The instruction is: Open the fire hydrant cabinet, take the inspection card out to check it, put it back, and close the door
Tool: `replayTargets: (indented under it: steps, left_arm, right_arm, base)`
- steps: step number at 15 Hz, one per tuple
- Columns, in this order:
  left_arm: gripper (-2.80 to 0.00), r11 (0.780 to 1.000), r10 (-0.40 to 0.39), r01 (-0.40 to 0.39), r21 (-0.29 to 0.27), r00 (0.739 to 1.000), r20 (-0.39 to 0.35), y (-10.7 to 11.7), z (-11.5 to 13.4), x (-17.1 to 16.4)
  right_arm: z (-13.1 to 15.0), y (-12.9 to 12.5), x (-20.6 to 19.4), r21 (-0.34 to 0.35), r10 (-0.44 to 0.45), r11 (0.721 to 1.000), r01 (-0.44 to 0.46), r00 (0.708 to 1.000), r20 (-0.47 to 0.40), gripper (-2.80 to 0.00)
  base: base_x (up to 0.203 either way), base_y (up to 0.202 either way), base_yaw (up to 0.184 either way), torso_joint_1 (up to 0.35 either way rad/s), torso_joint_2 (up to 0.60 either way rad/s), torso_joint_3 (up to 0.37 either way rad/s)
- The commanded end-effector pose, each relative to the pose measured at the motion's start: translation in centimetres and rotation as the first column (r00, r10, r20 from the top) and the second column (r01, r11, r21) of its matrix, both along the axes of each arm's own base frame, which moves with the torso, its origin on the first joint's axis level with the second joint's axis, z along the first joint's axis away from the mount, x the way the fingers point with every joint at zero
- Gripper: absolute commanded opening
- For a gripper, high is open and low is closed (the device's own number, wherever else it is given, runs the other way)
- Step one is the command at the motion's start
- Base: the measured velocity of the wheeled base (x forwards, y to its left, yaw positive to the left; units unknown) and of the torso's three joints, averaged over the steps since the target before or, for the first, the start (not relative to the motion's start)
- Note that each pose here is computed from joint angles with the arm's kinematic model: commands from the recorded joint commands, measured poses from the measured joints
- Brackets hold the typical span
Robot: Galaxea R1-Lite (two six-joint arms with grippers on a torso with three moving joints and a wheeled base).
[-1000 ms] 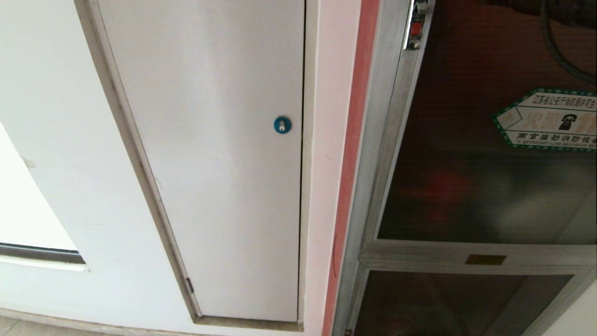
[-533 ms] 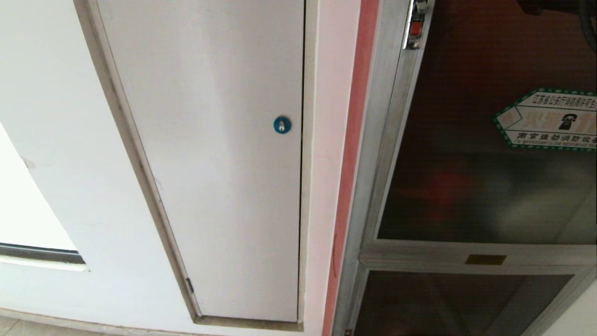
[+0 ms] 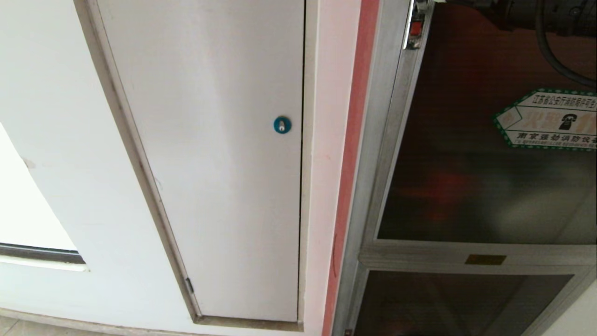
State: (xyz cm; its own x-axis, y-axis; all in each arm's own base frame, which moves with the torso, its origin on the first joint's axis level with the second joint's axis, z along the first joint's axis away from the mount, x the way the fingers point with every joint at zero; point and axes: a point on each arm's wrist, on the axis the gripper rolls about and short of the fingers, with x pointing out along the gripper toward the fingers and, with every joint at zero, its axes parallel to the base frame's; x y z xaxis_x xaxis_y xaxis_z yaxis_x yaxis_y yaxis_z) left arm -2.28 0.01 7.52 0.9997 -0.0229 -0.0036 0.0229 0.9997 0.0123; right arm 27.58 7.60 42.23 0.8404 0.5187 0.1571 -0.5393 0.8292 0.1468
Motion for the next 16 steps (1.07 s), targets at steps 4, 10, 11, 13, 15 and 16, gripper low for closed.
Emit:
replayTargets:
  steps: [4,10,11,13,15,16]
  left_arm:
    - [-2.8,1.0,0.0,0.0,0.0,1.0,0.001,0.0,0.0,0.0]
    - [-2.8,1.0,0.0,0.0,0.0,1.0,-0.001,0.0,0.0,0.0]
    - [-2.8,1.0,0.0,0.0,0.0,1.0,0.0,0.0,0.0,0.0]
    - [-2.8,1.0,0.0,0.0,0.0,1.0,0.0,0.0,0.0,0.0]
    - [-2.8,1.0,0.0,0.0,0.0,1.0,0.001,0.0,0.0,0.0]
    - [-2.8,1.0,0.0,0.0,0.0,1.0,-0.001,0.0,0.0,0.0]
  right_arm:
    - [-0.5,0.1,0.6,-0.005,0.006,1.0,-0.006,1.0,-0.016,-2.8]
    - [-1.5,-0.5,2.2,-0.012,-0.025,1.0,0.025,0.998,-0.051,-2.8]
    - [-1.8,-0.6,2.5,-0.014,-0.031,0.999,0.031,0.998,-0.061,-2.8]
    - [-2.0,-0.8,2.7,-0.016,-0.039,0.999,0.038,0.997,-0.068,-2.8]
    - [-2.1,-0.9,3.0,-0.019,-0.041,0.999,0.04,0.997,-0.071,-2.8]
    - [-2.2,-0.9,3.1,-0.019,-0.037,0.999,0.036,0.997,-0.072,-2.8]
  base:
    - [0.0,0.0,0.0,0.0,0.0,0.0]
    - [0.0,0.0,0.0,0.0,0.0,0.0]
    - [0.0,0.0,0.0,0.0,0.0,0.0]
    - [0.0,0.0,0.0,0.0,0.0,0.0]
    - [0.0,0.0,0.0,0.0,0.0,0.0]
    - [0.0,0.0,0.0,0.0,0.0,0.0]
